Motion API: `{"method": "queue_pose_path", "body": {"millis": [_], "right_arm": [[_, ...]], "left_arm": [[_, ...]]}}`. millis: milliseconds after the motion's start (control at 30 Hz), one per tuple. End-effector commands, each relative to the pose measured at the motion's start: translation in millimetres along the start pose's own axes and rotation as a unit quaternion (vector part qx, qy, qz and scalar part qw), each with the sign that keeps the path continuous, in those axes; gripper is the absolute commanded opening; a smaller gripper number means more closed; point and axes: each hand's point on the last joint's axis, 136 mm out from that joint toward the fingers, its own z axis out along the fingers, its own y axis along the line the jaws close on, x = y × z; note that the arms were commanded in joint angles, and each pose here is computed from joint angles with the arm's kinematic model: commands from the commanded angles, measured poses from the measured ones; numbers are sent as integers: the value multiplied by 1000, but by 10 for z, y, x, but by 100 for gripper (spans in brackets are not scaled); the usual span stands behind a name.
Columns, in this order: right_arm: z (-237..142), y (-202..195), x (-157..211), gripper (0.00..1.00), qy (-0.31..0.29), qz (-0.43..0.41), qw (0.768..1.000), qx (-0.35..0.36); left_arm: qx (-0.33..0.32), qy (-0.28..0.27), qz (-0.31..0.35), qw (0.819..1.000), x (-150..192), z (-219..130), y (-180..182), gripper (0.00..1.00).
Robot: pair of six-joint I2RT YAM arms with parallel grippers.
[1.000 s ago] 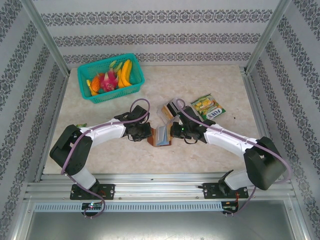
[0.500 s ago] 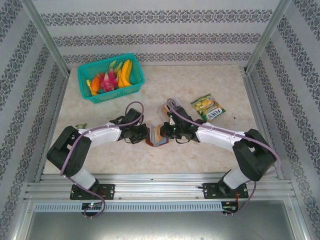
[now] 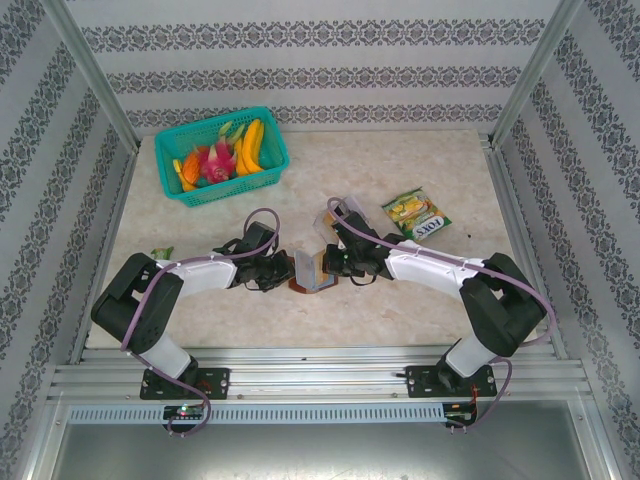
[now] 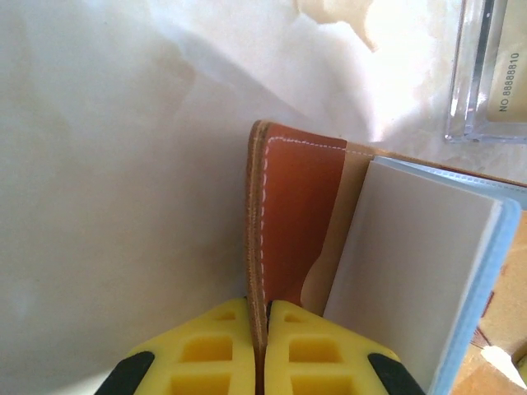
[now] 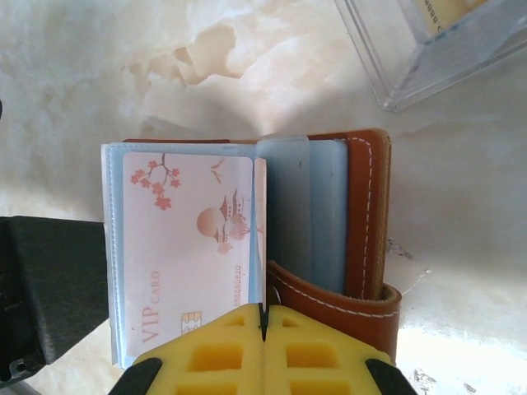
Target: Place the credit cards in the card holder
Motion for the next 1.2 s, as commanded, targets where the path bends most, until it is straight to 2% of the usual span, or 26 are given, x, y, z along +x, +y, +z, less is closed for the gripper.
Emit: {"method": "queue_pose_path", "body": {"millis": [0,267,433,533,667,767,900,967,1000,1067,1167], "right_arm": [[56,5,0,0,6,-7,1000,-3],[108,178,-16,0,8,-8,999,-37],[182,113,35,0,25,-10,1000,-15],[219,117,65,0,33,-8,999,-13],[237,148,65,0,37,-18,999,-7],[237,158,69,0,41,-30,999,9],[237,164,64,0,41,-38,998,23],[228,208,60,0,37,-36,999,12],[209,242,42,0,32,-34,999,3],[162,275,17,0,24,-34,999,-4],[108,314,-22,0,17,-36,999,-12]], "left_arm": [[-19,-12,-7,1000,-37,-22,142,6],[-30,-13,9,999,-51,-73,137,13],[-59,-36,30,997,-112,-264,146,29],[-76,-63,39,994,-181,-445,135,45],[-70,-103,50,991,-272,-711,19,50],[-20,-114,66,991,-306,-849,-277,49],[62,-91,91,990,-277,-884,-733,40],[78,-76,89,990,-258,-847,-826,37],[64,-70,83,992,-257,-808,-783,38],[31,-62,76,995,-261,-738,-657,49],[6,-40,70,997,-216,-601,-527,59]]}}
